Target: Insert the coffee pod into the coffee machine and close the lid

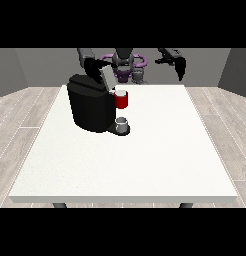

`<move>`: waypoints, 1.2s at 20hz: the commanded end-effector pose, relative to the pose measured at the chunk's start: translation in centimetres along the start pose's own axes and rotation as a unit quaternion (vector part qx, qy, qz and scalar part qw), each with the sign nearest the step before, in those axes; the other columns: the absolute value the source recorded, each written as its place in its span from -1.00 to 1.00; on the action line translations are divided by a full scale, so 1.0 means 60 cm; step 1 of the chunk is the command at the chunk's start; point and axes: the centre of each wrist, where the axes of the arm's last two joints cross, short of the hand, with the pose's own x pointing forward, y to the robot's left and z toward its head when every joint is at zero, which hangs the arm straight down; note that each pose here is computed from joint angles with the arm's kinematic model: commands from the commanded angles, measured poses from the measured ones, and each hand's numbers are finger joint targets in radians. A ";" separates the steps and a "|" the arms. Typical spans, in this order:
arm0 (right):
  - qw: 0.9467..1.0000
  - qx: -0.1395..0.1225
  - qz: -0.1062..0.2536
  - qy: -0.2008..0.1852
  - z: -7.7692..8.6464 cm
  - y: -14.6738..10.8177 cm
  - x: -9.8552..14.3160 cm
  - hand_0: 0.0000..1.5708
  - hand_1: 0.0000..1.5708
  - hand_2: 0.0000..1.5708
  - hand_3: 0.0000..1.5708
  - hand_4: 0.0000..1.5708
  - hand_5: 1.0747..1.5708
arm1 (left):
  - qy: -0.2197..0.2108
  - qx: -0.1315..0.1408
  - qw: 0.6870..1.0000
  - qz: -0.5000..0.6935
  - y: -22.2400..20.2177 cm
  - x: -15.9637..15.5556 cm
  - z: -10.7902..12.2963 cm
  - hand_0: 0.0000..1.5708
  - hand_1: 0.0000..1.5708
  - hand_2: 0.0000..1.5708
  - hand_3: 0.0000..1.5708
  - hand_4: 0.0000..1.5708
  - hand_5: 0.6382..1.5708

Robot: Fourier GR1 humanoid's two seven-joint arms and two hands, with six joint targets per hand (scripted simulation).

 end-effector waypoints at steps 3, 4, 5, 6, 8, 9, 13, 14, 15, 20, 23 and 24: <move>1.000 0.018 0.002 0.010 -0.014 0.051 -0.005 -1.00 -1.00 -1.00 -1.00 -1.00 1.00 | 0.000 0.004 1.000 -0.001 -0.010 0.016 -0.013 -1.00 -1.00 -1.00 -1.00 -1.00 1.00; 0.999 0.025 0.003 0.034 -0.010 0.042 -0.001 -1.00 -1.00 -1.00 -1.00 -0.90 1.00 | 0.018 0.012 1.000 -0.008 0.025 -0.029 0.027 -1.00 -1.00 -1.00 -1.00 -1.00 1.00; 0.999 0.033 0.013 0.007 -0.024 0.064 0.013 -1.00 -1.00 -1.00 -1.00 -0.77 1.00 | 0.006 0.017 1.000 -0.001 0.008 0.017 -0.027 -1.00 -1.00 -1.00 -1.00 -1.00 1.00; 0.999 0.039 0.005 0.034 -0.027 0.050 0.028 -1.00 -1.00 -1.00 -1.00 -0.86 1.00 | 0.026 0.019 0.999 0.000 0.012 -0.042 0.027 -1.00 -1.00 -1.00 -1.00 -1.00 1.00; 0.999 0.034 0.016 0.014 -0.017 0.060 0.000 -1.00 -1.00 -1.00 -1.00 -0.73 1.00 | 0.007 0.012 1.000 0.003 -0.007 -0.031 0.021 -1.00 -1.00 -1.00 -1.00 -0.83 1.00; 0.999 0.033 0.025 0.002 -0.045 0.053 0.046 -1.00 -1.00 -1.00 -1.00 -0.82 1.00 | 0.013 0.011 1.000 -0.011 0.016 -0.018 0.006 -1.00 -1.00 -1.00 -1.00 -0.82 1.00; 0.997 0.053 0.050 -0.014 -0.045 0.098 0.053 -1.00 -1.00 -1.00 -1.00 -0.78 1.00 | 0.017 0.023 1.000 -0.002 0.042 -0.028 0.010 -1.00 -1.00 -1.00 -1.00 -0.81 1.00; 0.997 0.025 0.067 -0.031 -0.053 0.068 0.044 -1.00 -1.00 -1.00 -1.00 -0.84 1.00 | -0.008 0.005 1.000 0.001 0.030 0.006 -0.009 -1.00 -1.00 -1.00 -1.00 -0.80 1.00; 0.996 0.060 0.070 -0.015 -0.054 0.079 0.051 -1.00 -1.00 -1.00 -1.00 -0.81 1.00 | 0.001 0.020 1.000 -0.007 0.020 0.001 -0.015 -1.00 -1.00 -1.00 -1.00 -0.85 1.00; 0.998 0.042 0.053 -0.017 -0.060 0.045 0.049 -1.00 -1.00 -1.00 -1.00 -0.85 1.00 | 0.004 -0.001 1.000 -0.001 0.001 -0.014 0.014 -1.00 -1.00 -1.00 -1.00 -1.00 1.00; 0.996 0.072 0.040 -0.036 -0.070 0.107 0.078 -1.00 -1.00 -1.00 -1.00 -0.84 1.00 | -0.012 0.004 1.000 -0.005 -0.002 -0.009 -0.006 -1.00 -1.00 -1.00 -1.00 -0.85 1.00; 0.994 0.070 0.045 -0.075 -0.057 0.129 0.061 -1.00 -1.00 -1.00 -1.00 -0.96 1.00 | -0.043 0.007 0.999 -0.010 -0.010 -0.002 -0.018 -1.00 -1.00 -1.00 -1.00 -0.75 1.00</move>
